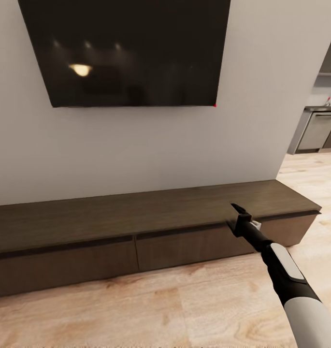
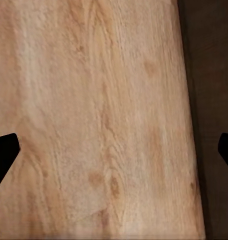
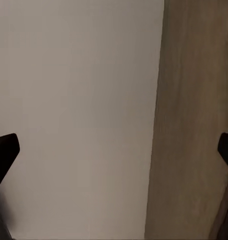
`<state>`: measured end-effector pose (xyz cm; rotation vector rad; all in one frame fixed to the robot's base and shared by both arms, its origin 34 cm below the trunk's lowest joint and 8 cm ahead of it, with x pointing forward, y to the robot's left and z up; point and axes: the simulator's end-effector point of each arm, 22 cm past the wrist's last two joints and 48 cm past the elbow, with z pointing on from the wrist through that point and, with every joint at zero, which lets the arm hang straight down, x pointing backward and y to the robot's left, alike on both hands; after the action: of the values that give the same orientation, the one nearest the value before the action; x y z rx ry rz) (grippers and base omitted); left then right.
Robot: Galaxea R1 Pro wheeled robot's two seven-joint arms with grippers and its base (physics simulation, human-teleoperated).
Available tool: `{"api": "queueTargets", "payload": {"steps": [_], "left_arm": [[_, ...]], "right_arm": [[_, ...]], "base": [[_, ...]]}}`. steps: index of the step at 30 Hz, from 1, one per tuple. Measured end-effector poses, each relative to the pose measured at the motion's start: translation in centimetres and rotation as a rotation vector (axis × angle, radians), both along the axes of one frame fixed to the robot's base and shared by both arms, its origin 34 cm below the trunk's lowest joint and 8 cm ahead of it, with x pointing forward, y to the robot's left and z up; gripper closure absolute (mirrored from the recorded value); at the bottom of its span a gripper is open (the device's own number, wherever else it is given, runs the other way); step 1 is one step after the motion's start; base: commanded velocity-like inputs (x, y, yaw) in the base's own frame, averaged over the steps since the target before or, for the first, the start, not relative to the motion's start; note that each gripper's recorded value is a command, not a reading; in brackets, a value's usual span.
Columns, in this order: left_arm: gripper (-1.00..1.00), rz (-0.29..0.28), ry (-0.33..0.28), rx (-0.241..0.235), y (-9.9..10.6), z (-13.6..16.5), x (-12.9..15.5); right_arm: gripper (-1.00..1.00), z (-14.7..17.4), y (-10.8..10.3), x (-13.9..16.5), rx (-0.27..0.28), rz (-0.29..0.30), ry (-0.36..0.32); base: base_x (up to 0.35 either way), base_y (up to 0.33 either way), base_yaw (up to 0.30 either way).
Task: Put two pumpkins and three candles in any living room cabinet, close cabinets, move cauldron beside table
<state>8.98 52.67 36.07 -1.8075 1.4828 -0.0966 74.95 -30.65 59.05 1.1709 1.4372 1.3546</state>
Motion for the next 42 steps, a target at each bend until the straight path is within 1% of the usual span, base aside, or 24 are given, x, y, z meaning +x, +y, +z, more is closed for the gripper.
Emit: {"api": "queueTargets", "payload": {"steps": [2, 4, 9, 12, 18, 20, 22, 23, 26, 33, 37, 38, 40, 42], "left_arm": [[-1.00, -0.003, 0.010, -0.002, 0.0, 0.0, -0.1], [-1.00, 0.001, 0.021, 0.000, 0.1, 0.1, -0.4], [-1.00, 0.009, 0.047, 0.005, 0.5, 0.3, -1.1], [-1.00, 0.010, 0.062, 0.007, 0.5, 0.2, -1.4], [-1.00, 0.009, 0.089, 0.010, 0.6, 0.2, -1.7], [-1.00, 0.009, 0.097, 0.010, 0.6, 0.2, -1.9], [-1.00, 0.008, 0.105, 0.011, 0.7, 0.2, -2.0], [-1.00, 0.008, 0.109, 0.011, 0.7, 0.2, -2.0], [-1.00, 0.007, 0.122, 0.012, 0.7, 0.2, -2.2], [-1.00, 0.007, 0.150, 0.012, 0.7, 0.2, -2.6], [-1.00, 0.007, 0.166, 0.012, 0.7, 0.2, -2.8], [-1.00, 0.008, 0.170, 0.012, 0.7, 0.2, -2.9], [-1.00, 0.003, 0.135, 0.029, 1.6, 0.9, -1.7], [-1.00, -0.006, 0.126, 0.032, 2.0, 1.2, -1.4]], "right_arm": [[-1.00, -0.7, -0.4, 0.1, -0.004, -0.020, 0.009], [-1.00, -2.3, -0.9, 0.1, -0.007, -0.044, 0.036], [-1.00, -6.9, -1.4, -0.4, 0.002, -0.067, 0.125], [-1.00, -8.4, -1.4, -0.5, 0.005, -0.070, 0.150], [-1.00, -10.3, -1.5, -0.6, 0.006, -0.075, 0.178], [-1.00, -10.4, -1.6, -0.5, 0.009, -0.076, 0.168], [-1.00, -9.6, -1.6, -0.2, 0.020, -0.080, 0.108], [-1.00, -8.9, -1.7, 0.0, 0.031, -0.085, 0.056], [-1.00, -9.4, -2.0, -0.3, 0.056, -0.101, 0.001], [-1.00, -11.7, -2.3, -0.8, 0.067, -0.114, -0.005], [-1.00, -12.4, -2.5, -0.7, 0.053, -0.110, 0.001], [-1.00, -12.1, -2.6, -0.5, 0.047, -0.107, -0.007], [-1.00, -11.0, -1.7, 0.2, 0.040, -0.097, -0.037], [-1.00, -9.9, -1.4, 0.8, 0.037, -0.094, -0.063]], "base": [[0.002, -0.001, 0.001], [0.000, 0.000, 0.000], [0.000, 0.000, 0.000], [0.000, 0.000, 0.000], [0.000, 0.000, 0.000], [0.000, 0.000, 0.000], [0.000, 0.000, 0.000], [0.000, 0.000, 0.000], [0.000, 0.000, 0.000], [0.000, 0.000, 0.000], [0.000, 0.000, 0.000], [0.000, 0.000, 0.000], [0.000, 0.000, 0.000], [0.000, 0.000, 0.000]]}}
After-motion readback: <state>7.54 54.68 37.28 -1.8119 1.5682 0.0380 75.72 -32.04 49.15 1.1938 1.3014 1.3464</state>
